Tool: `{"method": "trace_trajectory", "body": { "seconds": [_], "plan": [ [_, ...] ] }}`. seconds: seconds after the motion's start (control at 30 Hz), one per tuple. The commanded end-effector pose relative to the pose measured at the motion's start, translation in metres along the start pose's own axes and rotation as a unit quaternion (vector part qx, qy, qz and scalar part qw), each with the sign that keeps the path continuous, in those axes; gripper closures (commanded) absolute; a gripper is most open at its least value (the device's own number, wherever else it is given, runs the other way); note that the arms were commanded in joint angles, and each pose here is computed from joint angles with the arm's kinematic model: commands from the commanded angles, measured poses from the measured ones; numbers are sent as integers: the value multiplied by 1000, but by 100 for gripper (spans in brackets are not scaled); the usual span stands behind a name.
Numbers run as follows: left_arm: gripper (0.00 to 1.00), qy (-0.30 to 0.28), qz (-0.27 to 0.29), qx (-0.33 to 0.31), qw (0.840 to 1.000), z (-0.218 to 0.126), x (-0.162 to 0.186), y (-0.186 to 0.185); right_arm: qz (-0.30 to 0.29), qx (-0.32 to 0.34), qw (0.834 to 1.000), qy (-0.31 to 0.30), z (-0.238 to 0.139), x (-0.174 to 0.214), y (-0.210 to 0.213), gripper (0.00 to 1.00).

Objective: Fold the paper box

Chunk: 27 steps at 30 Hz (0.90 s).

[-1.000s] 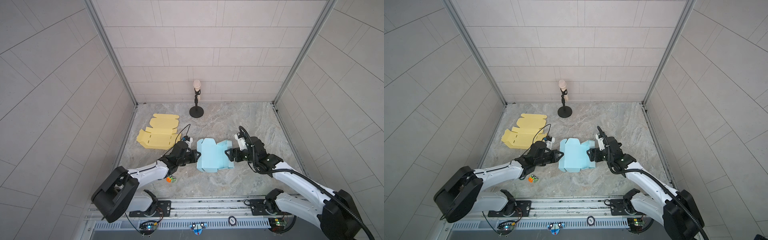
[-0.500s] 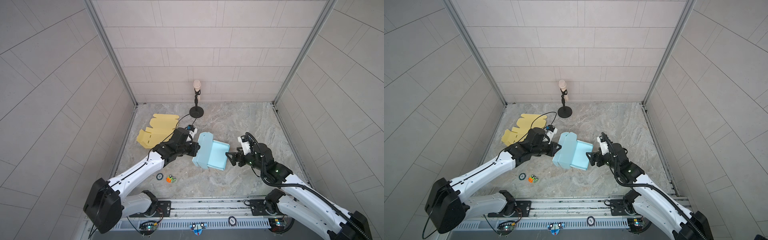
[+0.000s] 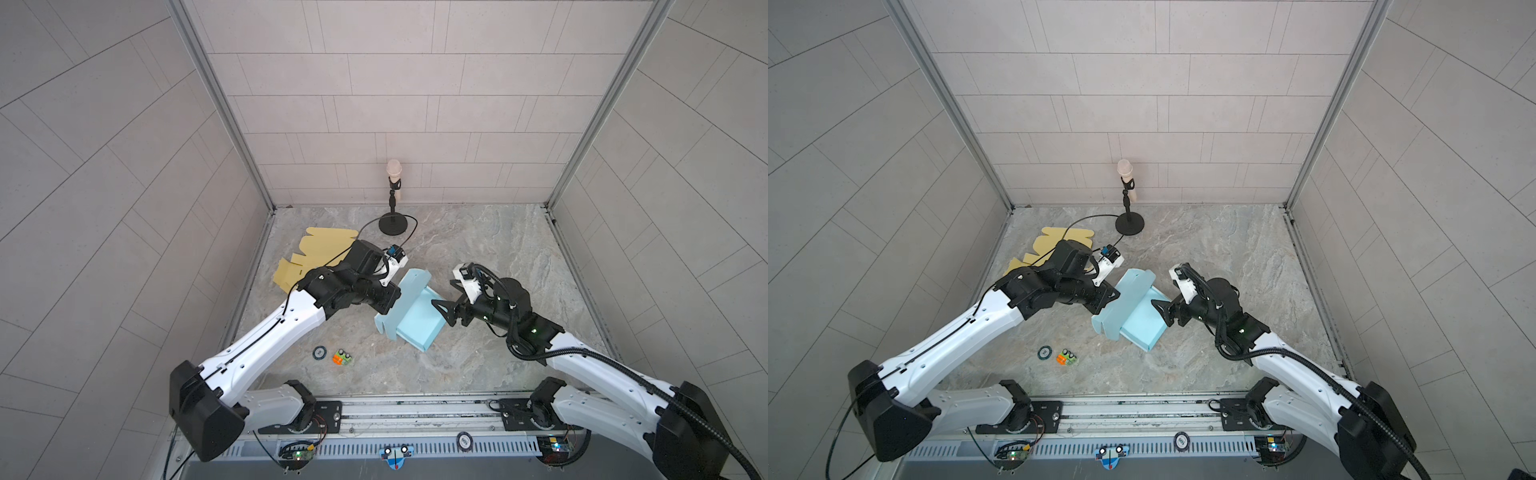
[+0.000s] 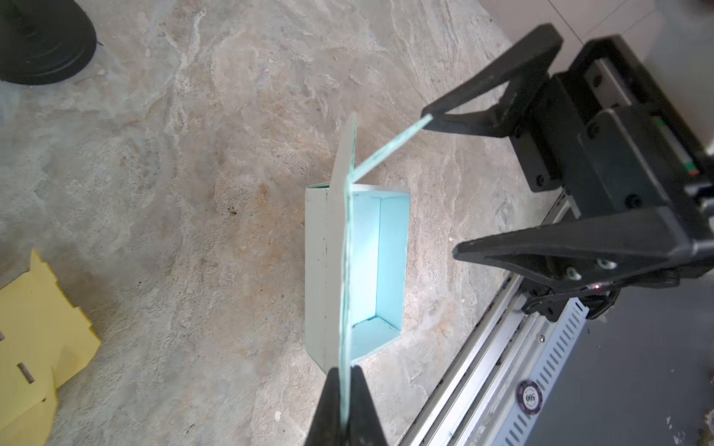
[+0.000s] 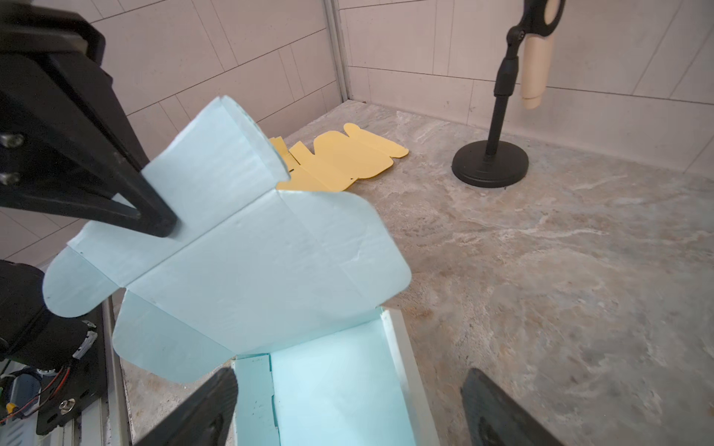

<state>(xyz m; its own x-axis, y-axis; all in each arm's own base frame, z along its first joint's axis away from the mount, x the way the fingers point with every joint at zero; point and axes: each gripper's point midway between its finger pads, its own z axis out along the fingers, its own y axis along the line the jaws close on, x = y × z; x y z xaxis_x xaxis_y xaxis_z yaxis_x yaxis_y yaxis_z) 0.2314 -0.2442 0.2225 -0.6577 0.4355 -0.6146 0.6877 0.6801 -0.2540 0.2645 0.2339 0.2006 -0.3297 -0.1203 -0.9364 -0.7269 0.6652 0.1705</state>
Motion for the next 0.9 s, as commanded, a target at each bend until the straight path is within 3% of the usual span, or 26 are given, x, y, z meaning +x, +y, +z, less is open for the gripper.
{"method": "trace_trajectory", "body": {
  "seconds": [0.0,0.23,0.43,0.63,0.77,0.87],
  "plan": [
    [100,34,39,0,999,-8,8,-3,-77,-31,996,-37,3,-33,10,9],
    [100,49,85,10,995,-12,6,-11,-92,-71,993,-33,16,-41,17,15],
    [100,55,111,17,992,-15,4,-17,-95,-112,989,-18,25,-37,27,27],
    [100,57,117,22,991,-13,3,-19,-90,-133,987,-4,32,-31,32,41],
    [100,61,115,10,991,-10,3,-15,-94,-145,985,3,33,-28,37,57],
    [100,63,112,3,992,-9,2,-12,-94,-143,985,7,33,-26,36,64]
  ]
}}
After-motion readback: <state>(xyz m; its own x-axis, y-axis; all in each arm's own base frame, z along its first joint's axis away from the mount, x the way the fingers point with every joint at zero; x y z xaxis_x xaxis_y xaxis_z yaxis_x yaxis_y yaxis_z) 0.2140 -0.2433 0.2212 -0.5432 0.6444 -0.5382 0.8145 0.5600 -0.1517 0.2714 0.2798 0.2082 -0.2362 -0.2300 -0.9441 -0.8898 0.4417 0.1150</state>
